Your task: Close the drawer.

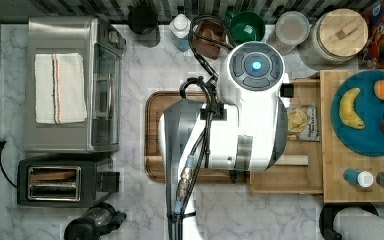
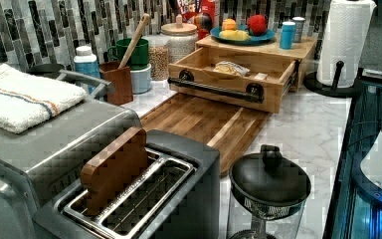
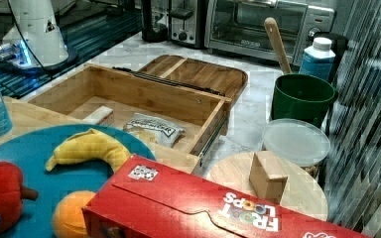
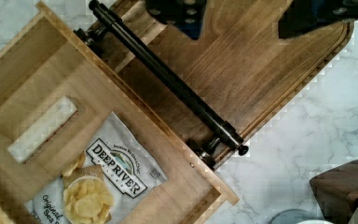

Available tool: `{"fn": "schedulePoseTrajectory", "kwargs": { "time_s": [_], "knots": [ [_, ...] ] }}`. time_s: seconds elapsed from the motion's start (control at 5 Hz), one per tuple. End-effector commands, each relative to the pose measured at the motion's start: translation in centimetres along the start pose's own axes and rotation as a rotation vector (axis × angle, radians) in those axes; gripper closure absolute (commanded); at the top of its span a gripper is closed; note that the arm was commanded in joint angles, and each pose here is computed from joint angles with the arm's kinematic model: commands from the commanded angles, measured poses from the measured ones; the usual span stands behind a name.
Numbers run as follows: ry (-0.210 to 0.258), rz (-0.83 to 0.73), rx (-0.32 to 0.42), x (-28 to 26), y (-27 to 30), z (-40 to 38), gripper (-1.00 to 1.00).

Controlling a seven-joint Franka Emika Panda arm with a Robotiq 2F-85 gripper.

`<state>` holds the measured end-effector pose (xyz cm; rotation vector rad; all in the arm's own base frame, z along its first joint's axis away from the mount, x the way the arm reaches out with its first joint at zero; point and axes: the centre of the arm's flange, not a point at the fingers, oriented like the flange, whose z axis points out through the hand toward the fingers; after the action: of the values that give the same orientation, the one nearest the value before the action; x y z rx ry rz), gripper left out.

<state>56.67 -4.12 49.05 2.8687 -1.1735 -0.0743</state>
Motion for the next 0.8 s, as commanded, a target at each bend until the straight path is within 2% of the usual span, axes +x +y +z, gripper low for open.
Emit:
{"fn": "schedulePoseTrajectory", "kwargs": {
  "time_s": [0.2, 0.4, 0.6, 0.8],
  "knots": [
    [-0.002, -0.008, -0.002, 0.1, 0.1, 0.2, 1.0],
    [-0.002, -0.008, -0.002, 0.1, 0.1, 0.2, 1.0],
    [0.047, -0.068, 0.013, -1.9, -0.4, 0.6, -1.0],
    [0.031, -0.172, 0.086, -3.8, -0.1, 1.4, -1.0]
  ]
}}
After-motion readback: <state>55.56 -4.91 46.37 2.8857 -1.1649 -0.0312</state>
